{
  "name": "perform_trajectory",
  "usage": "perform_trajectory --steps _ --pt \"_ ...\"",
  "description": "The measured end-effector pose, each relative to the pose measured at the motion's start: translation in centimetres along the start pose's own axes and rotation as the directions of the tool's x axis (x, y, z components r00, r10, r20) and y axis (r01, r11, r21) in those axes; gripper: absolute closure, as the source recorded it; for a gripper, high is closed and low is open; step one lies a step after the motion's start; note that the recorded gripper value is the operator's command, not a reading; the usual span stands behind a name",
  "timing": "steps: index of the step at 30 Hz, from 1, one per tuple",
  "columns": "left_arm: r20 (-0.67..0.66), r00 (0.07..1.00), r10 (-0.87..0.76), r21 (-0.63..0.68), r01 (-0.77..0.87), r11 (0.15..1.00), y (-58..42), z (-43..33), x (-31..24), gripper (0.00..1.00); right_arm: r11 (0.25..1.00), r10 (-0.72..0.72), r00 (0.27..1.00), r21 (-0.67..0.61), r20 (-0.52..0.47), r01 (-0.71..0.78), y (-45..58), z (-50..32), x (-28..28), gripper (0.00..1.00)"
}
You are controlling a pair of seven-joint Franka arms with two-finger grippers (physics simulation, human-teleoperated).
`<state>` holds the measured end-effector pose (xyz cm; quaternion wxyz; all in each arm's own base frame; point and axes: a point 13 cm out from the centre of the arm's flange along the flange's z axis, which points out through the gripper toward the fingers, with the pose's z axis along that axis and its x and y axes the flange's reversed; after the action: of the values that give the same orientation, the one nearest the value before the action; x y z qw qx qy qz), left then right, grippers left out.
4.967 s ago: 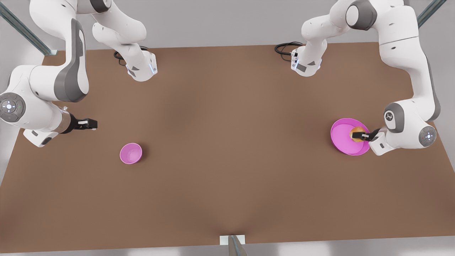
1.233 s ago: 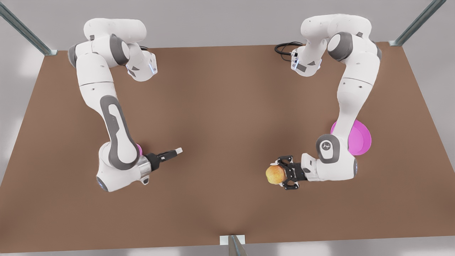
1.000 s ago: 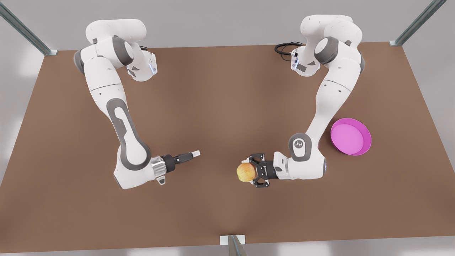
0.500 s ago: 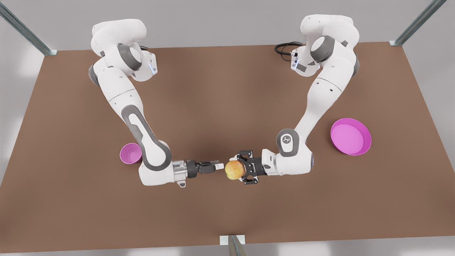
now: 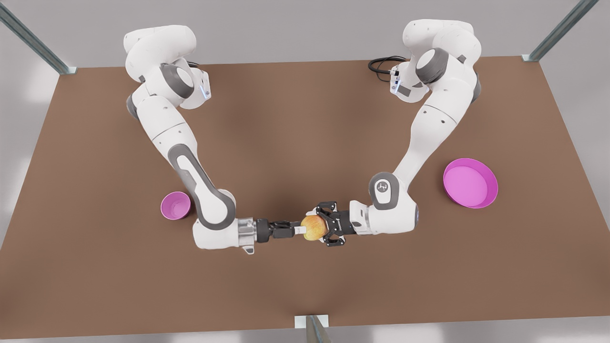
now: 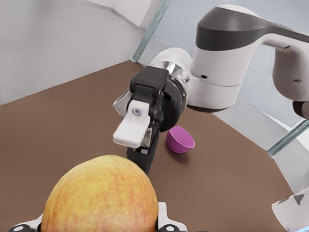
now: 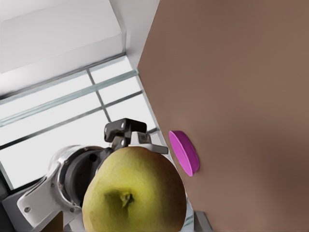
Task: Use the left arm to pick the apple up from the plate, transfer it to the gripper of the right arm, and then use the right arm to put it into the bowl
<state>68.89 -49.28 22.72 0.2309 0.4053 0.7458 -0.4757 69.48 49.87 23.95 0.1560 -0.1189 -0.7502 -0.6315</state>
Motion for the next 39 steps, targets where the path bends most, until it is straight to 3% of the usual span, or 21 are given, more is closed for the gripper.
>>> perform_trajectory --steps 24,29,31,32,39 --pt "0.028 0.999 -0.038 0.018 0.037 0.999 -0.6 1.1 -0.1 0.17 0.999 -0.040 0.999 0.006 0.010 0.040 -0.6 4.1 1.2 0.01" --pt "0.030 0.999 -0.037 0.014 0.037 0.999 -0.5 1.1 -0.1 0.16 0.999 -0.048 0.999 0.005 0.009 0.048 -0.6 4.4 1.4 0.19" --pt "0.030 0.999 -0.036 0.014 0.036 0.999 -0.5 1.1 -0.1 0.11 0.999 -0.052 0.999 0.003 0.010 0.052 -0.5 4.4 1.4 0.19" --pt "0.030 0.999 -0.036 0.014 0.036 0.999 -0.5 1.1 -0.1 0.00 0.999 -0.054 0.999 0.003 0.010 0.054 -0.5 4.4 1.4 0.19" --pt "0.036 0.999 -0.034 0.016 0.033 0.999 -0.6 0.9 -0.4 0.00 0.998 -0.064 0.998 0.000 0.016 0.064 -0.3 4.0 1.1 0.19"
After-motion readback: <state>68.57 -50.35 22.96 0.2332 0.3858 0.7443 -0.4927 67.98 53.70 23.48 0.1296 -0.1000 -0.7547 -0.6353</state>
